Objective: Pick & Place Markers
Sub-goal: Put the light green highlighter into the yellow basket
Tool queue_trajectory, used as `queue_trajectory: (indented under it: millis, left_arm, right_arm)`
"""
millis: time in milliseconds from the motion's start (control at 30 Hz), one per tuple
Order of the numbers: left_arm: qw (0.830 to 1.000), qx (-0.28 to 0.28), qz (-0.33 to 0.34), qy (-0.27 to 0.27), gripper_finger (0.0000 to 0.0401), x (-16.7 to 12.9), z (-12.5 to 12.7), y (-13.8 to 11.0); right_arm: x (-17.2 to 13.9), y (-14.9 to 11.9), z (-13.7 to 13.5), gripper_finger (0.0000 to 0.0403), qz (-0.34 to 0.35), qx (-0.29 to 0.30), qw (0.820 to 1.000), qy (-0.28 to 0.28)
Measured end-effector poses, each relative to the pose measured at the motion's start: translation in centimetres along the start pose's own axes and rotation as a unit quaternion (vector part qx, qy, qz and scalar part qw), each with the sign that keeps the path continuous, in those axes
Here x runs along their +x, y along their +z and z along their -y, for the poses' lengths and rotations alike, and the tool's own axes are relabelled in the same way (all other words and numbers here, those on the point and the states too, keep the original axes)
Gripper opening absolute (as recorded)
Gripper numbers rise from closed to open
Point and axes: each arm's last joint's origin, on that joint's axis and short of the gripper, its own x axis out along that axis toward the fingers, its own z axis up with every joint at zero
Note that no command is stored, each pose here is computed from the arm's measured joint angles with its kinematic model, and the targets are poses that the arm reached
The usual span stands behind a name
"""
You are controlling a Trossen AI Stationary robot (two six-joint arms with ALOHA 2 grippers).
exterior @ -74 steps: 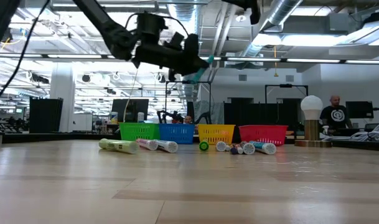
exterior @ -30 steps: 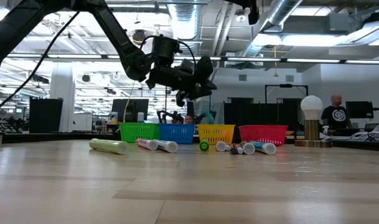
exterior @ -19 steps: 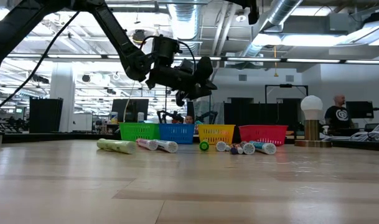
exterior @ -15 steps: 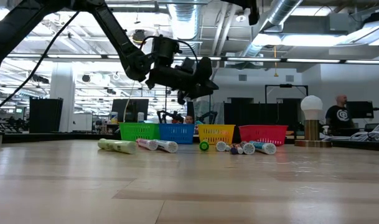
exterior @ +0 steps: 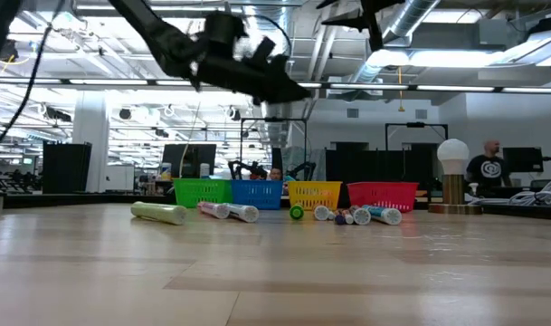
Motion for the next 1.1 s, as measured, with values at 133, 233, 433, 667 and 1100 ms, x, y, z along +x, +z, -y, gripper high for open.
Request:
queue_trajectory:
  millis: [133,233,433,667,1100]
  left_arm:
    - [0.999,0.042,0.000,0.001,0.0116,-2.9,0.2,0.9]
    - [0.997,0.068,-0.023,-0.003,0.0113,-5.2,0.5,0.8]
    - [0.989,0.109,-0.086,-0.042,0.0103,-9.8,2.0,-0.2]
    - [0.979,0.109,-0.124,-0.115,0.0091,-14.5,4.6,-1.5]
    - [0.907,0.145,-0.243,-0.312,0.0090,-18.3,10.1,-5.5]
  right_arm:
    - [0.0,0.0,0.0,0.0123,-0.003,-0.017,1.000,0.004]
    - [0.0,-0.2,-0.2,0.0123,-0.006,-0.023,1.000,0.007]
    - [0.0,-0.4,-0.2,0.0123,-0.028,-0.043,0.998,0.019]
    - [-0.1,-1.2,-0.1,0.0123,-0.078,-0.057,0.995,0.032]
    - [-0.5,-2.6,0.1,0.0123,-0.141,-0.073,0.987,0.011]
